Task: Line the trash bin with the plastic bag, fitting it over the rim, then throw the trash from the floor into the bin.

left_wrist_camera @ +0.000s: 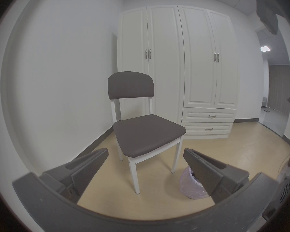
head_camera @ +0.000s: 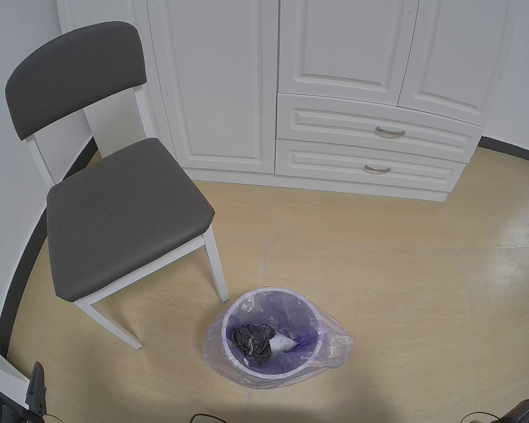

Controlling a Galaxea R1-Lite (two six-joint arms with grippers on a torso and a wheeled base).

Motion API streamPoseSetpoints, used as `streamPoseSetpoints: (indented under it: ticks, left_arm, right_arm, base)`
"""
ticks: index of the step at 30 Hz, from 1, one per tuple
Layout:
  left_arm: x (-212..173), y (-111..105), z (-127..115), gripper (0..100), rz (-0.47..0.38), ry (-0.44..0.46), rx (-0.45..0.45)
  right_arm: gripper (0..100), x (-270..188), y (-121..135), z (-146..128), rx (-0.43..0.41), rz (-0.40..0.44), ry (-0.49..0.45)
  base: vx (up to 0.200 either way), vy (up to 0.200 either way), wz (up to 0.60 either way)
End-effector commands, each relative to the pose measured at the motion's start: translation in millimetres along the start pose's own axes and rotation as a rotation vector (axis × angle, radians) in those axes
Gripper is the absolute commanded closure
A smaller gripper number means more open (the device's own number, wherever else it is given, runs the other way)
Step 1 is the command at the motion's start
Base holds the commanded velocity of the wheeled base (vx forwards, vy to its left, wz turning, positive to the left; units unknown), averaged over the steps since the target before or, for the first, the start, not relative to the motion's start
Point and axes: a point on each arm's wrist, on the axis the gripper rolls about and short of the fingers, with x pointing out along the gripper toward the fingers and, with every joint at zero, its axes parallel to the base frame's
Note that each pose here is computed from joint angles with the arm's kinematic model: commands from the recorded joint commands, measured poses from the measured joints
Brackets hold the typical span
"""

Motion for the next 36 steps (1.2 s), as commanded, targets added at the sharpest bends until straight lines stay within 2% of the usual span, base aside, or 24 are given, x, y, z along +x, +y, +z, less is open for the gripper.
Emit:
streamPoseSetpoints:
  ticks: [1, 3, 5, 8, 12, 15, 18, 21, 22, 23, 24, 25, 26, 30, 32, 33, 34, 36]
  left_arm:
    - [0, 0, -3, 0, -0.013, 0.001, -0.001]
    - [0, -2, -8, 0, -0.091, 0.047, 0.005]
    - [0, -2, -8, 0, -0.099, 0.053, 0.019]
    - [0, -2, -8, 0, -0.098, 0.054, 0.025]
    - [0, -2, -8, 0, -0.095, 0.045, 0.019]
    - [0, -2, -8, 0, -0.094, 0.045, 0.012]
    - [0, -2, -8, 0, -0.094, 0.045, 0.015]
    - [0, -2, -8, 0, -0.094, 0.045, 0.014]
    - [0, -2, -8, 0, -0.094, 0.044, 0.014]
    - [0, -2, -8, 0, -0.094, 0.044, 0.014]
    - [0, -2, -8, 0, -0.093, 0.045, 0.015]
    - [0, -2, -8, 0, -0.094, 0.044, 0.015]
    - [0, -2, -8, 0, -0.095, 0.045, 0.017]
    - [0, -2, -8, 0, -0.094, 0.045, 0.014]
    - [0, -2, -8, 0, -0.093, 0.045, 0.014]
    - [0, -2, -9, 0, -0.091, 0.044, 0.014]
    - [0, -2, -8, 0, -0.093, 0.042, 0.017]
    - [0, -2, -9, 0, -0.093, 0.044, 0.020]
  right_arm:
    - [0, -2, 1, -8, -0.001, -0.008, 0.041]
    - [0, -2, 1, -12, -0.001, -0.011, 0.074]
    - [0, -2, 1, -13, -0.005, -0.020, 0.090]
    - [0, -3, 1, -24, -0.018, -0.071, 0.200]
    - [0, -9, 1, -43, -0.047, -0.127, 0.404]
    - [0, -9, 2, -43, -0.052, -0.115, 0.406]
    - [0, -9, 3, -43, -0.085, -0.043, 0.396]
    - [0, -9, 3, -42, -0.091, -0.031, 0.394]
    - [0, -9, 4, -42, -0.069, -0.016, 0.394]
    - [0, -9, 5, -43, -0.022, 0.016, 0.393]
    - [0, -10, 6, -43, 0.061, 0.072, 0.392]
    - [0, -10, 7, -43, 0.085, 0.092, 0.392]
    - [0, -10, 9, -43, 0.180, 0.189, 0.394]
    - [0, -11, 8, -43, 0.138, 0.140, 0.414]
    - [0, -11, 6, -44, 0.102, 0.013, 0.430]
    - [0, -11, 5, -47, 0.121, -0.043, 0.438]
    - [0, -11, 5, -46, 0.150, -0.042, 0.439]
    - [0, -11, 5, -47, 0.143, -0.024, 0.438]
  base:
    - [0.000, 0.000, 0.00]
    - [0.000, 0.000, 0.00]
    - [0.000, 0.000, 0.00]
    - [0.000, 0.000, 0.00]
    - [0.000, 0.000, 0.00]
    - [0.000, 0.000, 0.00]
    - [0.000, 0.000, 0.00]
    - [0.000, 0.000, 0.00]
    - [0.000, 0.000, 0.00]
    - [0.000, 0.000, 0.00]
    - [0.000, 0.000, 0.00]
    - [0.000, 0.000, 0.00]
    - [0.000, 0.000, 0.00]
    - [0.000, 0.000, 0.00]
    - [0.000, 0.000, 0.00]
    - [0.000, 0.000, 0.00]
    - [0.000, 0.000, 0.00]
    - [0.000, 0.000, 0.00]
